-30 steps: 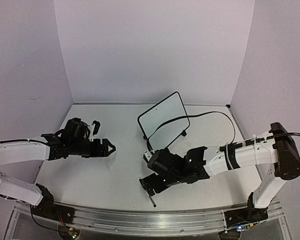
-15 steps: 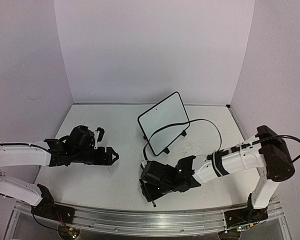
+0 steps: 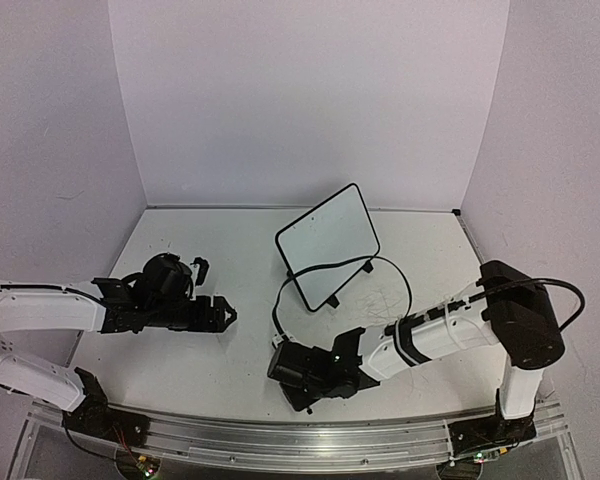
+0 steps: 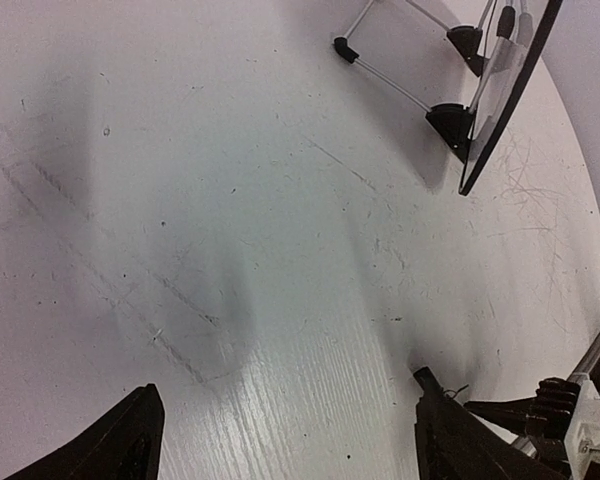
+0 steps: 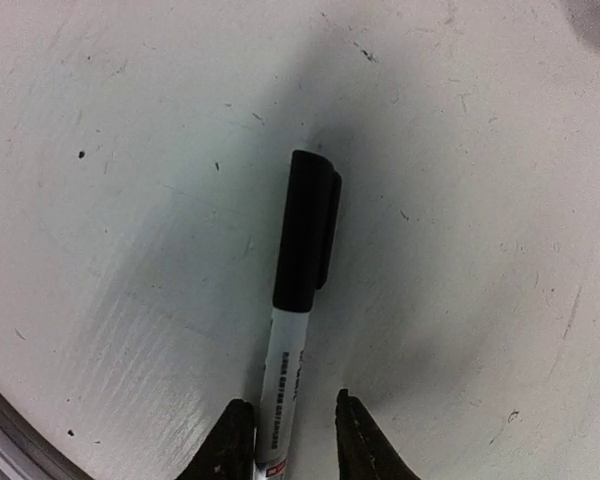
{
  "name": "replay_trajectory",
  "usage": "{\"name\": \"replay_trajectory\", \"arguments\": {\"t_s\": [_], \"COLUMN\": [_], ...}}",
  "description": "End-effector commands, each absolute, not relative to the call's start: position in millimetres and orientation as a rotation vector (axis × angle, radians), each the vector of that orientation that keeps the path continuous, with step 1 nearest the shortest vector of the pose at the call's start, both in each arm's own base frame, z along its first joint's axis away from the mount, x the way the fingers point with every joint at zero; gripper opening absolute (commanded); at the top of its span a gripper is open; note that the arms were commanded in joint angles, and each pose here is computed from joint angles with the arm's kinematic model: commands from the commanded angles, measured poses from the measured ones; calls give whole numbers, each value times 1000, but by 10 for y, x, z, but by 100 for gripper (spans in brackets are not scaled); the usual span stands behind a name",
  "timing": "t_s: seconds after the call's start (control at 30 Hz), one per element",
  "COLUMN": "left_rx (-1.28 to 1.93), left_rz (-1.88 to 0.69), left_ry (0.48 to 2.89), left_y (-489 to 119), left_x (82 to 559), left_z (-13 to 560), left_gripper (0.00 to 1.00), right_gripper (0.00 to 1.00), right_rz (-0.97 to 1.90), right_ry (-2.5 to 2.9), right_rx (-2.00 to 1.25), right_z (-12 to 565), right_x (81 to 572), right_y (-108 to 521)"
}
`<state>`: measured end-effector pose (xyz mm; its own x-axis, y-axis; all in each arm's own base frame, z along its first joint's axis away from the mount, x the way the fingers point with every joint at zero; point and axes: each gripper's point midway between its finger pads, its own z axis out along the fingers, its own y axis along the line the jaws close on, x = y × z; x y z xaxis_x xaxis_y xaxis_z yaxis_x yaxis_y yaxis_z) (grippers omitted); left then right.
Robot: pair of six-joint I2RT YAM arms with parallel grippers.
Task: Write a sentence on the whiteboard
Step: Pick up the whiteboard marker from the corner of the board.
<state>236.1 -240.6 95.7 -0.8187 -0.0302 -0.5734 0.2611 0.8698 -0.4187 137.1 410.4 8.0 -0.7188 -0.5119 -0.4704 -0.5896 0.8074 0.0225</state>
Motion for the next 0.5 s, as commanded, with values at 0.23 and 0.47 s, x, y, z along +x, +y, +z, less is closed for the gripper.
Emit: {"name": "replay_trajectory", "arguments": {"t_s": [0.23, 0.47], "left_rx": [145, 395], "left_rz": [-774, -1240], "left_ry": [2362, 2137], "left_y": [-2553, -3146], "left_x": [2426, 2217], "left_z": [1276, 1804], "left_gripper": [92, 95], "right_gripper": [0, 0], "right_rz": [343, 689], "right_ry": [2366, 2203], "right_rx": [-822, -1023], "right_z": [470, 1167], "right_x": [1554, 1710], "right_y": [4147, 3931]}}
